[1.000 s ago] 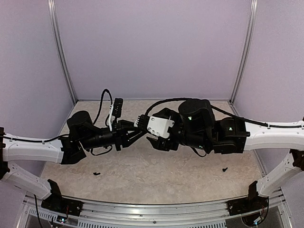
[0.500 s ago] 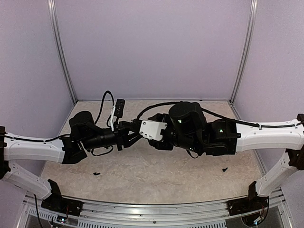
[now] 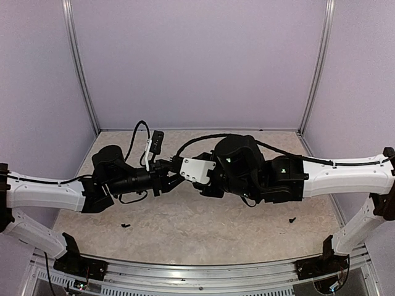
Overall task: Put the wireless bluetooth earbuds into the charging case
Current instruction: Pass from the left arm to the right, then place the charging case with the earbuds at the center of the board.
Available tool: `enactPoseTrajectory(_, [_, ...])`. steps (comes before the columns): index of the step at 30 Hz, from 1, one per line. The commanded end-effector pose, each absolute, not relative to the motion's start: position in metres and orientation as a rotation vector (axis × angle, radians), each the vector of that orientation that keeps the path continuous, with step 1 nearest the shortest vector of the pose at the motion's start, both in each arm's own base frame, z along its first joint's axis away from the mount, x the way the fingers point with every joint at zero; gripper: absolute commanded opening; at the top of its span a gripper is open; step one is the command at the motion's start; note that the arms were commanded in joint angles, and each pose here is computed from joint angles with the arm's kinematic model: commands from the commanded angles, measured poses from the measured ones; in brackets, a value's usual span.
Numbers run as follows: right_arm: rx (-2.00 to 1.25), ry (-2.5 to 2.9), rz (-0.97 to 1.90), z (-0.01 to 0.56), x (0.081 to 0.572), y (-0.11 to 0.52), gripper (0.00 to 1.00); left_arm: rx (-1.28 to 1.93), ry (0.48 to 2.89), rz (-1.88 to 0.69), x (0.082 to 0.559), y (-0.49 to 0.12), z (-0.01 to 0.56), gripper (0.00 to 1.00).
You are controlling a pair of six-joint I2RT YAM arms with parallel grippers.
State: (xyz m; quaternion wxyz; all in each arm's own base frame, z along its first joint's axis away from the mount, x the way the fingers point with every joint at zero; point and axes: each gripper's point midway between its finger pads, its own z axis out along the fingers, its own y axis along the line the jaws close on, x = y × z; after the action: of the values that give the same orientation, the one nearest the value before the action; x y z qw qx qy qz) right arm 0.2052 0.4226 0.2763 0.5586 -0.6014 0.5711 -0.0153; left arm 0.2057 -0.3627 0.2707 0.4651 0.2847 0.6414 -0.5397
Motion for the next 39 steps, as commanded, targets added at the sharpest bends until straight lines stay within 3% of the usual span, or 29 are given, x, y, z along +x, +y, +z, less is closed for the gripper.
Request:
enactPoseTrajectory(1, [-1.390,1.373,0.052,0.280,0.197,0.425,0.24,0.714,1.581,-1.324,0.213,-0.369,0.270,0.10])
enactPoseTrajectory(6, [-1.399,1.344,0.058,0.288,0.195,0.426,0.20,0.696,1.573,-1.326,0.217,-0.370,0.275,0.14])
enactPoseTrajectory(12, [-1.402,1.331,0.059,0.287,0.193,0.422,0.18,0.694,1.570,-1.319,0.220,-0.371,0.277,0.30])
enactPoseTrajectory(19, [-1.373,1.358,0.076,0.284,0.195,0.416,0.17,0.692,1.575,-1.305,0.220,-0.366,0.279,0.61])
enactPoseTrajectory(21, [-1.359,1.371,0.091,0.284,0.198,0.414,0.17,0.671,1.575,-1.289,0.223,-0.361,0.281,0.74])
enactPoseTrajectory(23, [-1.339,1.396,0.118,0.283,0.203,0.411,0.17,0.636,1.581,-1.265,0.228,-0.353,0.282,0.95])
enactPoseTrajectory(24, [-1.322,1.414,0.134,0.282,0.208,0.407,0.17,0.613,1.590,-1.248,0.231,-0.348,0.280,0.98])
enactPoseTrajectory(32, [-1.120,1.721,0.361,0.246,0.283,0.364,0.18,0.266,1.729,-0.985,0.300,-0.276,0.273,0.99])
enactPoseTrajectory(39, [-1.031,1.951,0.430,0.185,0.331,0.339,0.19,0.010,1.954,-0.649,0.362,-0.209,0.216,0.99])
